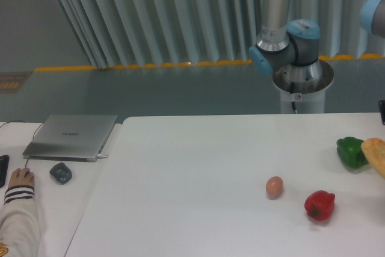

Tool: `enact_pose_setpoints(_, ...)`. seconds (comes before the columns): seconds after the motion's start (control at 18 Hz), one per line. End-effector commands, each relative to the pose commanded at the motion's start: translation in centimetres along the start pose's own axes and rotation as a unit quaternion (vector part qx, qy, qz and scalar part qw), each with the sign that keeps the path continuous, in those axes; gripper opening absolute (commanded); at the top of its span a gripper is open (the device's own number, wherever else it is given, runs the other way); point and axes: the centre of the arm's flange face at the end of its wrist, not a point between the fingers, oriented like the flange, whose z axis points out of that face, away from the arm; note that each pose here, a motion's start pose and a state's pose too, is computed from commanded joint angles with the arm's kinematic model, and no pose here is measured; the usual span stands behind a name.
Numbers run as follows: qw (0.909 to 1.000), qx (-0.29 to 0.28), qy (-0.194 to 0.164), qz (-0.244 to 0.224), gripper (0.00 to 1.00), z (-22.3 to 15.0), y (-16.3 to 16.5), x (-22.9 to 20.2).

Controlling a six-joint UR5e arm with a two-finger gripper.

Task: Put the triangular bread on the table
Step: 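Carry the triangular flatbread in and lower it onto the table, then open the gripper and lift it away from the flatbread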

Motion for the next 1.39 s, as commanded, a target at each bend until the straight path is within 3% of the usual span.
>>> enact_pose_setpoints(0.28, 1.0000, 0.001, 0.000, 0.002, 0.19, 1.5, -2.3, 0.1)
enact_pose_setpoints(0.33, 1.0000, 0.002, -0.002, 0.002, 0.32, 1.6, -2.3, 0.1)
enact_pose_setpoints(0.39, 0.9999, 0.002, -0.008, 0.008, 0.71, 1.7, -2.2, -0.2)
enact_pose_setpoints(0.44, 0.9999, 0.002, -0.011, 0.009, 0.99, 1.8, -2.2, -0.1)
enact_pose_setpoints(0.89, 0.9998, -0.018, 0.003, 0.012, 1.00, 3.2, -1.9, 1.9)
enact_pose_setpoints(1.28, 0.9982, -0.041, -0.027, 0.035, 1.00, -0.3, -1.6, 1.3)
enact_pose_setpoints(1.39, 0.9981, -0.047, -0.016, 0.037, 1.00, -1.5, -1.5, 1.0)
